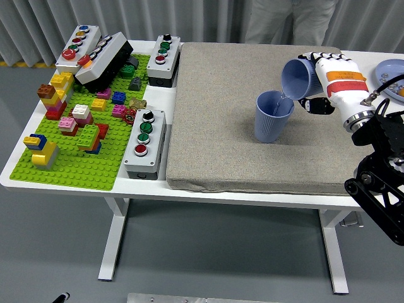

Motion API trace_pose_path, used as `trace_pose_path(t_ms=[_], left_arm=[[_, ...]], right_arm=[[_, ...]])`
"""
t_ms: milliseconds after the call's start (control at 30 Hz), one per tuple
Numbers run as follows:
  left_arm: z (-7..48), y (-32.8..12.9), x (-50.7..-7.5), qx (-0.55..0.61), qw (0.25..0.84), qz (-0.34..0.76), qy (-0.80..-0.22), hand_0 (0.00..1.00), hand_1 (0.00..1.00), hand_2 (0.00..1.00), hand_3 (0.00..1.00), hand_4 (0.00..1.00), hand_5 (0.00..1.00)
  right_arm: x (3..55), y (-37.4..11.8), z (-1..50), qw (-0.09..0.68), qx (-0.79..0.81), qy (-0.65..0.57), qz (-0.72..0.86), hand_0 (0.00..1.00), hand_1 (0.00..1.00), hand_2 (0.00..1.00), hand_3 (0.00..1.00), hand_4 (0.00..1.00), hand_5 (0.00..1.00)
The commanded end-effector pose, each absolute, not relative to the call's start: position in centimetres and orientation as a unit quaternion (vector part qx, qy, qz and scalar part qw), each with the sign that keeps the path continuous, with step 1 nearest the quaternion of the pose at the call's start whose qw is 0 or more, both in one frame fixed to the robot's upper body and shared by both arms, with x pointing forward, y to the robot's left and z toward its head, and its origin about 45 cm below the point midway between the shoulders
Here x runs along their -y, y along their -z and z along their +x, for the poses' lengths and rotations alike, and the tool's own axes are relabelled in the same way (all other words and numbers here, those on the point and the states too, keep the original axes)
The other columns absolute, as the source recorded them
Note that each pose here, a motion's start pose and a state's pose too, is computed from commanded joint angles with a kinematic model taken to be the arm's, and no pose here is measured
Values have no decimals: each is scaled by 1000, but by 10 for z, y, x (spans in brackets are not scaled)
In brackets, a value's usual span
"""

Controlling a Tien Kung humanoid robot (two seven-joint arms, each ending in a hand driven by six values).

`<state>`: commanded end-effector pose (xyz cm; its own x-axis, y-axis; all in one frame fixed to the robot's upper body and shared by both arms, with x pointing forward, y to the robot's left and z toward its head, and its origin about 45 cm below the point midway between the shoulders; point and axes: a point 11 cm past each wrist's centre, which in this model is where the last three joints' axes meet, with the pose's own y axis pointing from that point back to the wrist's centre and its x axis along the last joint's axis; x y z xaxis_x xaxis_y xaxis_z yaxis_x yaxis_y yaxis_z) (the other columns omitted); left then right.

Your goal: Pick cup pour cup place

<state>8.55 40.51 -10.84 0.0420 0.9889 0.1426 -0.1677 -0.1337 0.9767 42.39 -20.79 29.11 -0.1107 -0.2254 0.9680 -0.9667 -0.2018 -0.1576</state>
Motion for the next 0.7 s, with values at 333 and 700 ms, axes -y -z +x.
trace_pose_path(t_ms=[333,700], left_arm=[[87,108,-406,-406,517,503,-561,825,787,858,775,603,998],[87,108,-405,-406,517,504,-560,826,787,858,775,603,998]], right_arm=[[208,-294,425,372,505,-546,556,866,709,609,629,637,76],[206,-295,424,381,496,-552,552,887,727,633,653,636,72]])
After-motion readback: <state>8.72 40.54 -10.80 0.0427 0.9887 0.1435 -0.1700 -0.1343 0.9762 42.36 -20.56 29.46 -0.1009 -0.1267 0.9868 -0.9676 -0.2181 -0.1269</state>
